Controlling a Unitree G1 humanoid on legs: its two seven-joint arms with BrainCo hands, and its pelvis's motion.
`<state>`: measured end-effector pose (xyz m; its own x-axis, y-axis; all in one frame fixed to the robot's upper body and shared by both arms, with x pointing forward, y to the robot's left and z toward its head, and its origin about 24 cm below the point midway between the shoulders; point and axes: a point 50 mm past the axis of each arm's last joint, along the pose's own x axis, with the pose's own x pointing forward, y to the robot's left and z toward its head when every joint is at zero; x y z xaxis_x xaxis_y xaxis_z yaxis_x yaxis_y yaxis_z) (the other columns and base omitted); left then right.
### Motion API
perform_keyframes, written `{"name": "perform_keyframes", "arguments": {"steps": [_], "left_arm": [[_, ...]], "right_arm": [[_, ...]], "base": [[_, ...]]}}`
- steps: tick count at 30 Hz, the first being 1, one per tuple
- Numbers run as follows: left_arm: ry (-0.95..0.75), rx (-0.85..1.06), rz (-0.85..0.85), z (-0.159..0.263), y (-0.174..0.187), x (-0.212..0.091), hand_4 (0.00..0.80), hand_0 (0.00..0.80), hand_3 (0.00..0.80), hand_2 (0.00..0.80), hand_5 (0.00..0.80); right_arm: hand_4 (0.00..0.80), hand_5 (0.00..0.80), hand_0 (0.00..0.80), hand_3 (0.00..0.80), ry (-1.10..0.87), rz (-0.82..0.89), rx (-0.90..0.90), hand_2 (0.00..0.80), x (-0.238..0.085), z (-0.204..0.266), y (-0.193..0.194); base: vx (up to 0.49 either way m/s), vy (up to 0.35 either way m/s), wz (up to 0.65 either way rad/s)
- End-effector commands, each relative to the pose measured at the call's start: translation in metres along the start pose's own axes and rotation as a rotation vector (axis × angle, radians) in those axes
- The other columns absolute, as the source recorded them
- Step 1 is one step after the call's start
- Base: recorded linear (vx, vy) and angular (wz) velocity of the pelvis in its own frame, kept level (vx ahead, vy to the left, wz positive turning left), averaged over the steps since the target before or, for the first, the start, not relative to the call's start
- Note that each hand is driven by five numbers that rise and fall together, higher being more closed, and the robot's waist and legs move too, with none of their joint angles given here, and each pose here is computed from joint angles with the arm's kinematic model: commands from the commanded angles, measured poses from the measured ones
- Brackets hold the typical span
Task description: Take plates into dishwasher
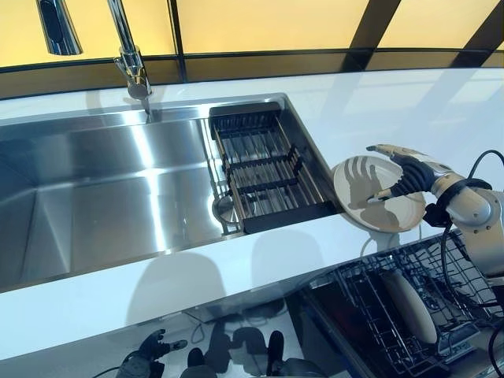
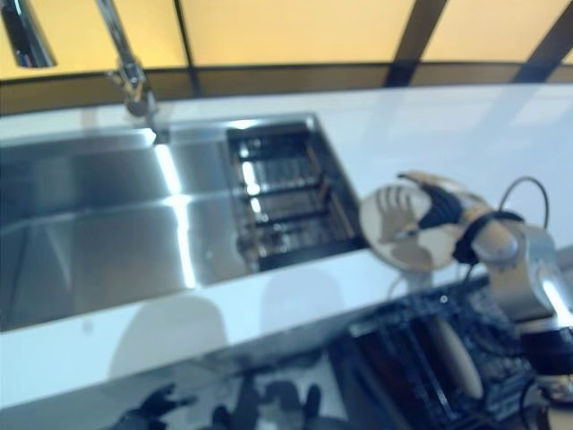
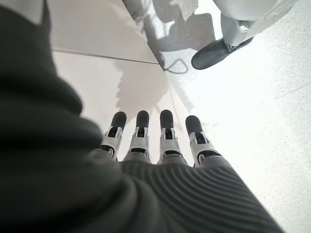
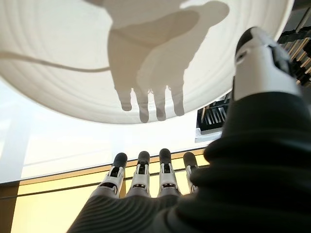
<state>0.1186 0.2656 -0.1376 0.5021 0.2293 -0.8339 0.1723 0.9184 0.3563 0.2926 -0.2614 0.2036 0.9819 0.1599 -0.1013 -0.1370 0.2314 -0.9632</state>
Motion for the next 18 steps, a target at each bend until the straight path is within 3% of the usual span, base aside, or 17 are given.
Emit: {"name": "perform_keyframes", "arguments": {"steps": [1,18], "left_arm": [[-0.002,0.030,0.026,0.000,0.005,0.001,0.000,0.000,0.000,0.000,0.000],[0.005,0.003,0.037,-0.003,0.009,0.001,0.000,0.000,0.000,0.000,0.000]], "right_arm": [[0.000,0.000,0.000,0.000,-0.024,-0.041,0.011,0.000,-0.011,0.004,-0.020],[0.000,0.000,0.000,0.000,-0.053,0.141,0.155,0.000,-0.024,0.000,0.027]], "base": [[0.000,0.000,0.00],[-0.001,0.000,-0.01]]}}
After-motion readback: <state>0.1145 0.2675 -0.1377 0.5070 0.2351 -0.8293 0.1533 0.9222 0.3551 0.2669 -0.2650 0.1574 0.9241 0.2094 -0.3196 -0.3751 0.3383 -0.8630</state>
